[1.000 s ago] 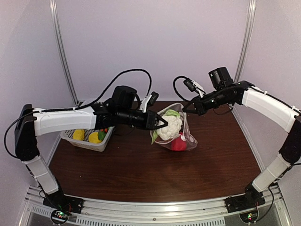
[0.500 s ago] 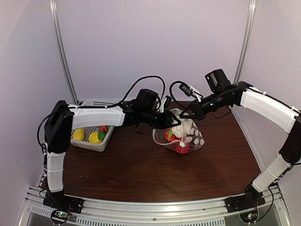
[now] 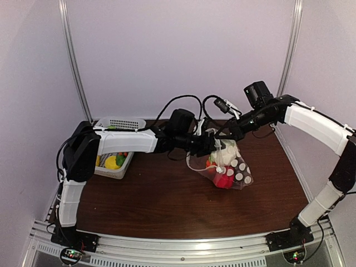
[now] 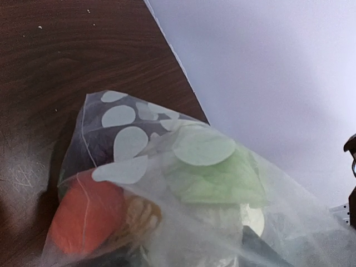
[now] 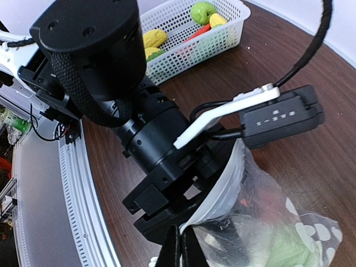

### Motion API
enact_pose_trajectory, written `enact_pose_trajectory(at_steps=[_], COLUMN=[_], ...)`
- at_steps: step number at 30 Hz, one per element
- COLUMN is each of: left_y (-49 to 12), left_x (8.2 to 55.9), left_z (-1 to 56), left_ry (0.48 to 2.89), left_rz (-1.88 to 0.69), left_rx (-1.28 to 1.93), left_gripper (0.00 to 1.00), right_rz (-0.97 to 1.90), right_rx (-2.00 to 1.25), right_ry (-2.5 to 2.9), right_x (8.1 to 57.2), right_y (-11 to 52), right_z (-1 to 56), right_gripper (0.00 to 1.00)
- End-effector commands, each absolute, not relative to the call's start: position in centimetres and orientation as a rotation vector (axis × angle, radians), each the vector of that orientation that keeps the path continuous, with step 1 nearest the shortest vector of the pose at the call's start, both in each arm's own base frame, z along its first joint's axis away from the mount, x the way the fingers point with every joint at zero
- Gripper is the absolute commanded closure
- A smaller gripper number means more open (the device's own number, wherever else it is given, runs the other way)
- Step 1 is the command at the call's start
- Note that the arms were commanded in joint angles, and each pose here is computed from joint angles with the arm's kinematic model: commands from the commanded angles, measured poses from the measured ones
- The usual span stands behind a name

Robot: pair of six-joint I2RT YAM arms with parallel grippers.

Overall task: Place the food in the zip-top bag and seal the zipper
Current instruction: Place the fake vegetable in the zipper food storage bag, then pick up the fake fruit from the bin.

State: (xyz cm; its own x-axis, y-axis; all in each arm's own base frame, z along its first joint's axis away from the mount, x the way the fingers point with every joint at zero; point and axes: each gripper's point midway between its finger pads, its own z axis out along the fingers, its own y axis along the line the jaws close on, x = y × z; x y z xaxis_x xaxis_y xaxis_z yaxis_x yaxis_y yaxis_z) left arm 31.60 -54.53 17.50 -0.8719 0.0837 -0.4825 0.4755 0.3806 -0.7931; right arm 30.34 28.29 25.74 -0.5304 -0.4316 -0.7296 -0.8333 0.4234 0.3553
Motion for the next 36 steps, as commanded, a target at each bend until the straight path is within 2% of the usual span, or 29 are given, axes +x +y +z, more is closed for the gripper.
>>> enact_pose_trajectory(at_steps=[1, 3, 4, 5, 13, 17, 20, 23, 27, 31, 36], left_y=[-54.2, -53.8, -53.6, -53.3, -49.3, -45.3, -39.6, -31.3, -20.3, -14.5, -12.2], left_x=[29.6, 28.9, 28.6, 28.3, 27.4, 28.1, 31.1, 34.8, 37.9, 38.2, 36.8], left_z=[22.8, 25.4, 26.4, 27.5, 35.2, 35.9, 33.1, 28.9, 24.9, 20.3, 14.6], left_ry=[2.166, 2.096, 2.068, 2.041, 1.919, 1.941, 2.083, 2.234, 2.324, 2.475, 2.669], left_rz=[-1.584, -1.620, -1.636, -1.649, -1.431, -1.247, -0.983, -0.623, -0.140, 0.061, 0.136], left_rx=[0.554, 0.586, 0.598, 0.608, 0.714, 0.718, 0.602, 0.442, 0.289, 0.231, 0.225], left_gripper=[0.32, 0.28, 0.14, 0.04, 0.02, 0.02, 0.03, 0.11, 0.11, 0.07, 0.05], right_rz=[0.941, 0.923, 0.912, 0.899, 0.795, 0.787, 0.724, 0.674, 0.731, 0.748, 0.753], right_rx=[-1.053, -1.033, -1.020, -1.011, -0.894, -0.836, -0.806, -0.784, -0.839, -0.832, -0.842], right_ry=[1.977, 1.962, 1.959, 1.964, 2.085, 2.082, 2.055, 2.085, 2.139, 2.127, 2.140], right_x=[32.0, 32.4, 32.6, 32.8, 35.4, 36.9, 37.9, 38.2, 36.9, 36.6, 36.1], right_y=[27.6, 26.8, 26.3, 26.0, 23.6, 22.7, 21.9, 21.6, 22.4, 22.6, 22.6], right_z=[31.3, 32.3, 32.6, 32.7, 29.0, 29.8, 31.0, 29.8, 27.8, 27.8, 27.1], right_gripper=[1.00, 1.00, 1.00, 1.00, 1.00, 1.00, 1.00, 1.00, 1.00, 1.00, 1.00])
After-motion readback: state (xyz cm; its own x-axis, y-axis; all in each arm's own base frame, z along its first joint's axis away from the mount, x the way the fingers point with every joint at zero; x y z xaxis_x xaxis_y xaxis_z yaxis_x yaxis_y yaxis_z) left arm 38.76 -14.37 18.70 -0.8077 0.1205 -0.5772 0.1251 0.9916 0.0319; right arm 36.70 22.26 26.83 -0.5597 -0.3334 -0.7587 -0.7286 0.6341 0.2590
